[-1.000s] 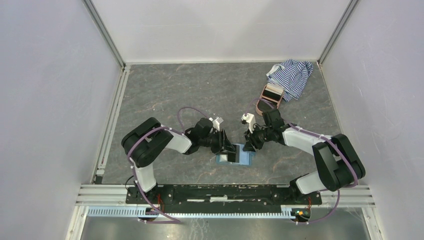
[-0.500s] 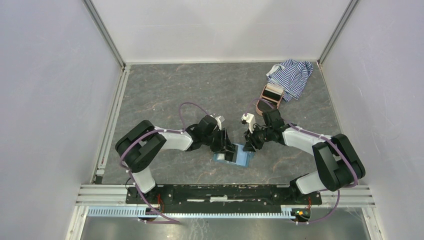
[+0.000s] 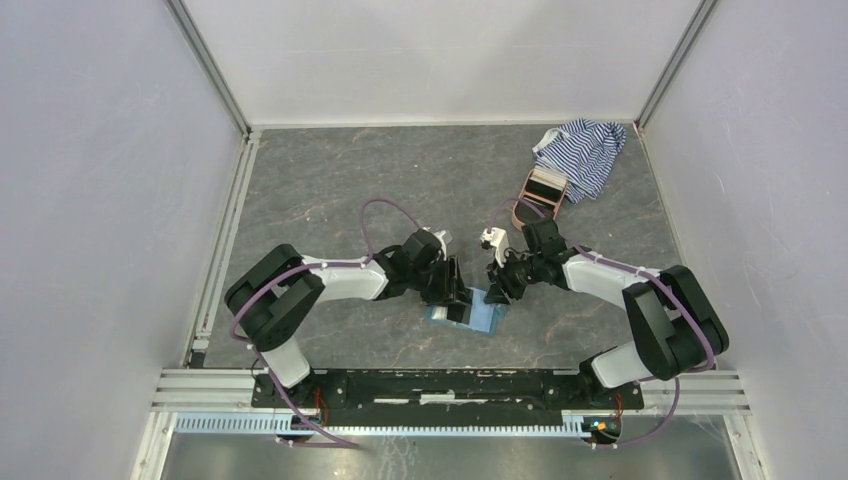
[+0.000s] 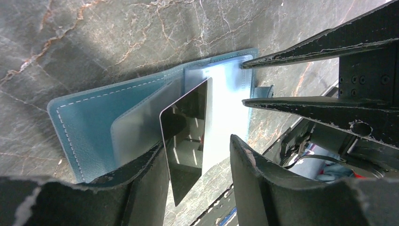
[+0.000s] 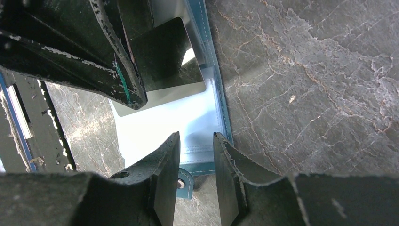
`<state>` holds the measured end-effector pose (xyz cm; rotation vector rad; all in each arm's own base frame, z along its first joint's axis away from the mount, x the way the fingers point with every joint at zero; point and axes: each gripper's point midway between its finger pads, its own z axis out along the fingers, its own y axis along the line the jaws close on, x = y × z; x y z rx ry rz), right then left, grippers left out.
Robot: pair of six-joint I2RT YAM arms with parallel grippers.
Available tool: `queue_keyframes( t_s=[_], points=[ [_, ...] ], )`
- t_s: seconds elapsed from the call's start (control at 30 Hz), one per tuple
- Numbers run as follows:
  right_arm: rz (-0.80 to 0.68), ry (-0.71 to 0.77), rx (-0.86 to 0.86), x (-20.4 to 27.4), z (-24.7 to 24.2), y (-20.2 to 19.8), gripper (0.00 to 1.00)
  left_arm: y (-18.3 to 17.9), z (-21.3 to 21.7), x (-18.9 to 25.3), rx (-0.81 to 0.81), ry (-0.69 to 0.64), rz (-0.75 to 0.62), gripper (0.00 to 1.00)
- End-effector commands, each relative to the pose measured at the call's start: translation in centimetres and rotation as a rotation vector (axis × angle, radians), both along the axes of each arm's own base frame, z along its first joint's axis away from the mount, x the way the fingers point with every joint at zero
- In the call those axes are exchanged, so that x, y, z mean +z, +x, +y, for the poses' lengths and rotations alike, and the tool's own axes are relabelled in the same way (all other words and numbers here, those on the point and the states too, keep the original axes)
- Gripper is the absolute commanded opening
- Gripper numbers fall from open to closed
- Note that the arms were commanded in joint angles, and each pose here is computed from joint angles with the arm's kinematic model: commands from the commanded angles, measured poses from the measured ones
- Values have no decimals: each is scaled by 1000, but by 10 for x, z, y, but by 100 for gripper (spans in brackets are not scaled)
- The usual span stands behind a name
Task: Put the credit cards into the card holder
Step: Insert the credit card into the card holder.
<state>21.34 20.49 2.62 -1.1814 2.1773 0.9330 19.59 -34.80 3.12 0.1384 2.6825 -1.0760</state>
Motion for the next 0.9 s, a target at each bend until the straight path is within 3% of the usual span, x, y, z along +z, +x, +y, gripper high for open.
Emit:
queue_keyframes(
  t_s=[0.0,0.47,0.87],
  points=[
    [-26,6,23,5,5,6,38,2,0,0,-32,68,-49,56],
    [-29,7,28,6,6,5,38,-11,-23,-14,-65,205,-60,56],
    [-29,5,28,5,6,4,38,2,-6,-1,-30,312,-155,57]
  ],
)
